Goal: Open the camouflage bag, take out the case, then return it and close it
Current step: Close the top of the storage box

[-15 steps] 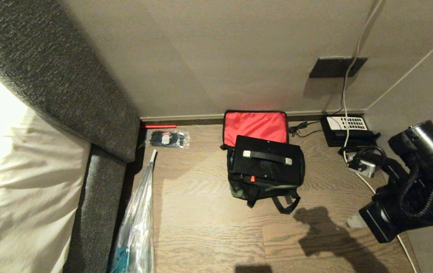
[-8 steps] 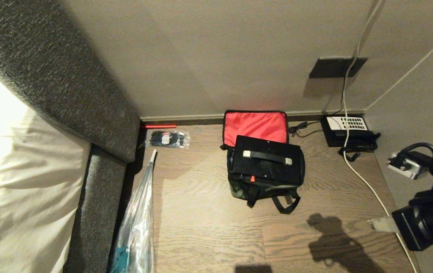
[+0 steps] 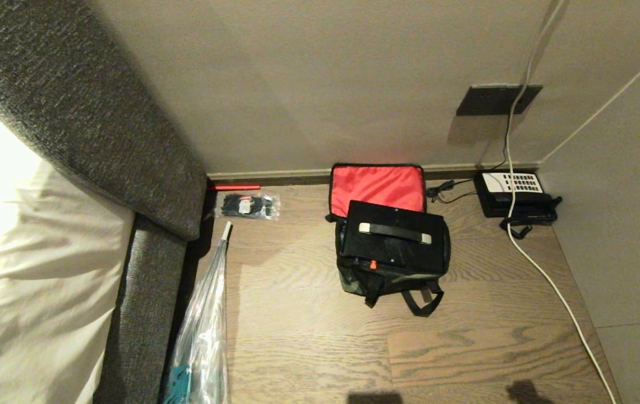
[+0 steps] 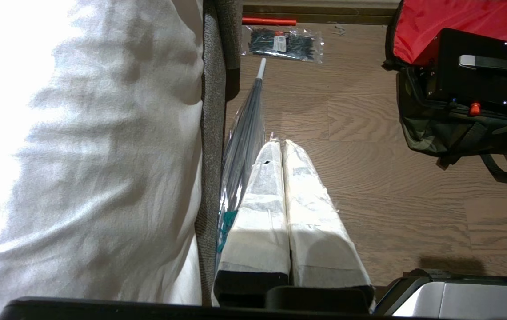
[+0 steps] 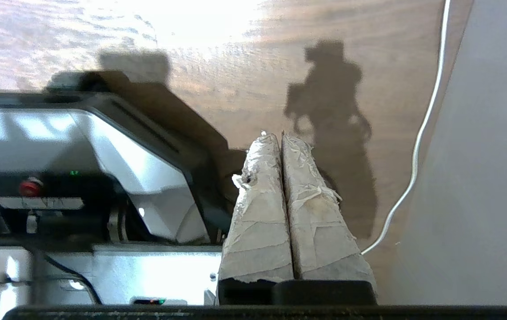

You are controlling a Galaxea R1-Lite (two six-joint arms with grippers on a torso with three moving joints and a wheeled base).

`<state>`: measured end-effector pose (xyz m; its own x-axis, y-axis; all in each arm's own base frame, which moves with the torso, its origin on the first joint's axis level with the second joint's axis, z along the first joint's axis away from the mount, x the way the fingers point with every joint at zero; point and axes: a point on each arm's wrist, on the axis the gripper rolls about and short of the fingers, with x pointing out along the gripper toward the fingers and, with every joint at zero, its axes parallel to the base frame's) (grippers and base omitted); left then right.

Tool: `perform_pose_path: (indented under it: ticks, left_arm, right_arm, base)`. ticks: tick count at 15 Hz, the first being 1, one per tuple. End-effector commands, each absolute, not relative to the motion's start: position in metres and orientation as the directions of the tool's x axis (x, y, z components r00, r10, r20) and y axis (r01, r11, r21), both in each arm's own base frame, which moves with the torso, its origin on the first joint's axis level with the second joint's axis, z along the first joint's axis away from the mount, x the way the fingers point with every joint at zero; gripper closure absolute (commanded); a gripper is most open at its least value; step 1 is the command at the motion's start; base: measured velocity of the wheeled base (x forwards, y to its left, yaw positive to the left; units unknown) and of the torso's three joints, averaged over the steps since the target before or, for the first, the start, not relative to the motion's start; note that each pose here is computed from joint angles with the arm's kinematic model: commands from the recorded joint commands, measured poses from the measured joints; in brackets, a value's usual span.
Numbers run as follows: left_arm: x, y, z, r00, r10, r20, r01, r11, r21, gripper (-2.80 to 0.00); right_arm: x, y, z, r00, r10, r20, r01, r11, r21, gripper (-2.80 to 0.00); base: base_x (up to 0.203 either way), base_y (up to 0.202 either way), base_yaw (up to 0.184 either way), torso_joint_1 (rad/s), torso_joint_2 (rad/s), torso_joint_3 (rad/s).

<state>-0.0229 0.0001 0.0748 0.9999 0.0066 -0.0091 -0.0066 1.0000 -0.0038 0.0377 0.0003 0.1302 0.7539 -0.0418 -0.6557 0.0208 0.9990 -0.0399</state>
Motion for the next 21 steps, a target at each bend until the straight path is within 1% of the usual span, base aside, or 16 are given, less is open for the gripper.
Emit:
perform_pose_path:
  ticks: [1,4,7,9,12,21]
  left_arm:
    - [-0.023,0.000,0.075,1.000,0.008,-0.008,-0.008,1.000,-0.005,0.00]
    - [-0.023,0.000,0.075,1.000,0.008,-0.008,-0.008,1.000,-0.005,0.00]
    - [-0.023,0.000,0.075,1.000,0.008,-0.008,-0.008,1.000,-0.005,0.00]
    - [-0.023,0.000,0.075,1.000,0.008,-0.008,-0.008,1.000,-0.003,0.00]
    - [-0.023,0.000,0.075,1.000,0.008,-0.008,-0.008,1.000,-0.003,0.00]
    - [-0.023,0.000,0.075,1.000,0.006,-0.006,-0.006,1.000,0.005,0.00]
  right_arm:
    - [0.005,-0.002,0.107,0.870,-0.079,-0.487,0.071,0.997,-0.036,0.00]
    - [-0.010,-0.001,0.090,0.945,-0.098,-0.313,0.096,0.995,-0.021,0.00]
    - [-0.010,0.000,0.083,0.973,-0.070,-0.221,0.084,0.995,0.055,0.00]
    - [-0.015,0.000,0.081,0.987,-0.013,-0.162,0.014,1.000,0.002,0.00]
    - [-0.026,0.000,0.076,1.000,-0.008,-0.010,0.008,1.000,-0.006,0.00]
    - [-0.026,0.000,0.075,1.000,-0.008,-0.003,0.008,1.000,0.005,0.00]
  base:
    - [0.000,0.000,0.000,0.000,0.00,0.000]
    - [0.000,0.000,0.000,0.000,0.00,0.000]
    - [0.000,0.000,0.000,0.000,0.00,0.000]
    - [0.000,0.000,0.000,0.000,0.00,0.000]
    - [0.000,0.000,0.000,0.000,0.00,0.000]
    - [0.000,0.000,0.000,0.000,0.00,0.000]
